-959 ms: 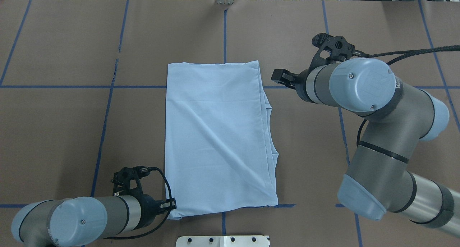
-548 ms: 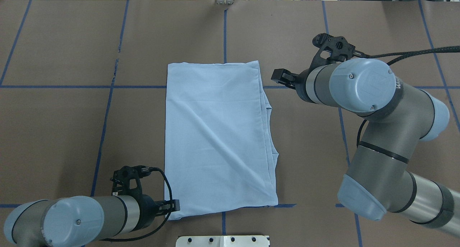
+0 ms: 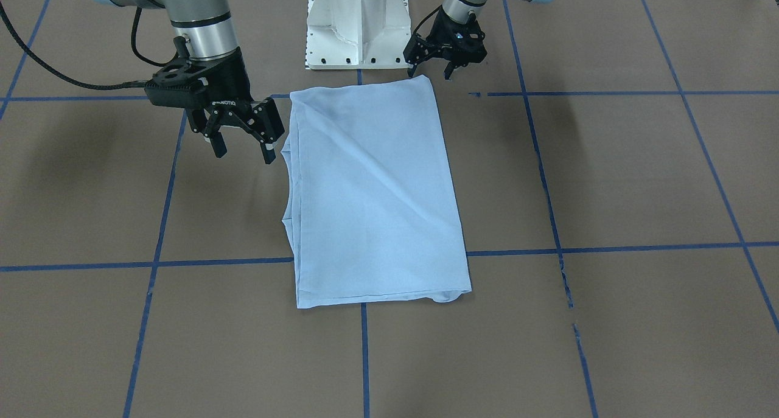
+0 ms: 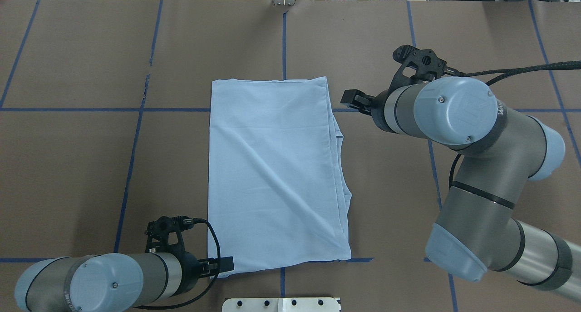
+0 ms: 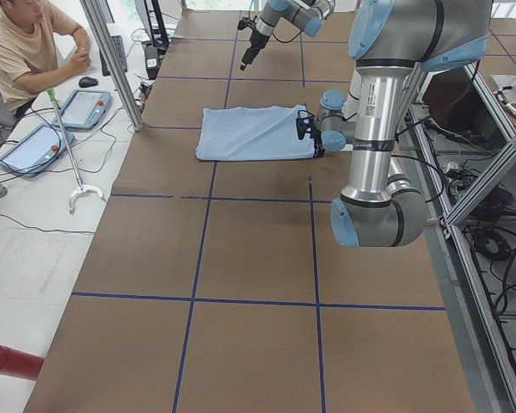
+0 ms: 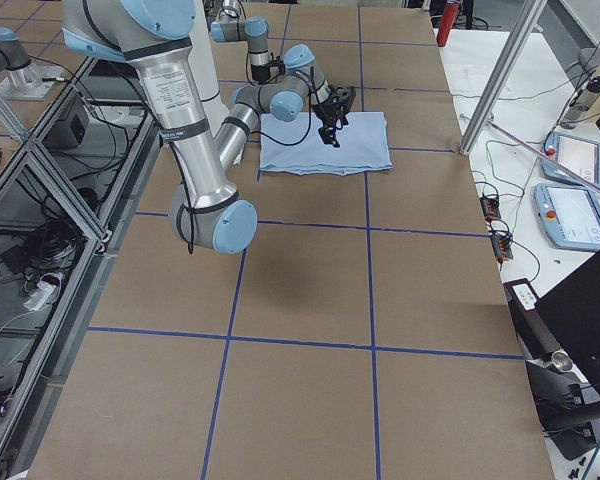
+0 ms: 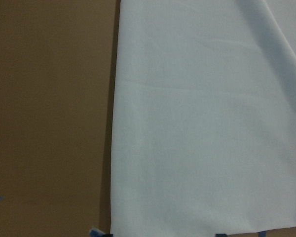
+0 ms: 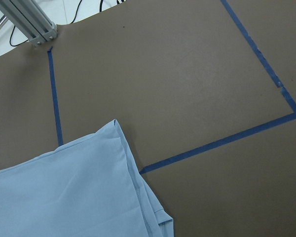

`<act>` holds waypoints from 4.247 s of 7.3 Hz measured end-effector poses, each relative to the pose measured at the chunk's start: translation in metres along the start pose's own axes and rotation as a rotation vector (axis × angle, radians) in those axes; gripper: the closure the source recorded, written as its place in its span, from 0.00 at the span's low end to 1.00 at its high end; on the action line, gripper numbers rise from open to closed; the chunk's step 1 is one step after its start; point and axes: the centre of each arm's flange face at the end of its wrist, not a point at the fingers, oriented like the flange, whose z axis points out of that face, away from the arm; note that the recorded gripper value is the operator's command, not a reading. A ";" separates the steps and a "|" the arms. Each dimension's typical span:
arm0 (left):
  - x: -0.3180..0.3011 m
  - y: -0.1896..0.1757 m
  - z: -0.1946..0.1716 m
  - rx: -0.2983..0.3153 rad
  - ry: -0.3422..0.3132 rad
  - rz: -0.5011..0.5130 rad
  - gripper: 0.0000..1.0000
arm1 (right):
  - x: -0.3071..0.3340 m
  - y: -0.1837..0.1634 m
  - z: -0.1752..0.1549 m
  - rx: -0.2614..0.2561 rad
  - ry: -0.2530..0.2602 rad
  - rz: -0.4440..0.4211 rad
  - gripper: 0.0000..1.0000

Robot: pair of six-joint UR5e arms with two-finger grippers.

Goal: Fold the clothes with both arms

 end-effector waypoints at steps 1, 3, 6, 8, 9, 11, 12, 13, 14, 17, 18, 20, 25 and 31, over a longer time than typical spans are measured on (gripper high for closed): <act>0.000 0.000 0.004 0.005 -0.005 -0.011 0.28 | 0.000 0.000 0.000 0.000 0.000 0.000 0.00; -0.001 -0.001 0.009 0.017 -0.012 -0.037 0.32 | 0.001 0.000 0.000 0.000 0.001 0.000 0.00; 0.004 0.000 0.020 0.021 -0.020 -0.047 0.34 | 0.001 0.000 0.001 0.000 0.002 0.000 0.00; 0.006 0.002 0.021 0.019 -0.018 -0.047 0.38 | 0.001 0.000 0.001 0.000 0.003 0.000 0.00; 0.006 0.002 0.022 0.018 -0.018 -0.049 0.44 | 0.001 0.001 0.001 0.000 0.003 0.000 0.00; 0.007 0.005 0.022 0.014 -0.017 -0.061 0.49 | 0.001 0.001 0.001 0.000 0.003 0.000 0.00; 0.007 0.005 0.022 0.013 -0.016 -0.063 0.60 | 0.002 0.001 0.001 0.000 0.003 0.000 0.00; 0.008 0.005 0.022 0.013 -0.015 -0.064 0.81 | 0.002 0.001 0.001 0.000 0.004 0.001 0.00; 0.009 0.006 0.021 0.013 -0.012 -0.065 1.00 | 0.002 0.003 0.002 -0.003 0.005 0.011 0.01; 0.015 0.006 0.018 0.011 0.001 -0.071 1.00 | -0.004 0.042 0.007 -0.045 0.010 0.145 0.43; 0.019 0.007 0.016 0.010 0.011 -0.072 1.00 | -0.008 0.066 0.008 -0.061 0.013 0.217 0.53; 0.024 0.006 0.013 0.015 0.021 -0.075 1.00 | -0.014 0.123 0.009 -0.090 0.037 0.303 0.52; 0.026 0.003 0.011 0.040 0.030 -0.086 1.00 | 0.002 0.262 0.018 -0.148 0.210 0.359 0.38; 0.026 0.002 0.011 0.055 0.034 -0.085 1.00 | 0.017 0.293 0.042 -0.123 0.262 0.324 0.37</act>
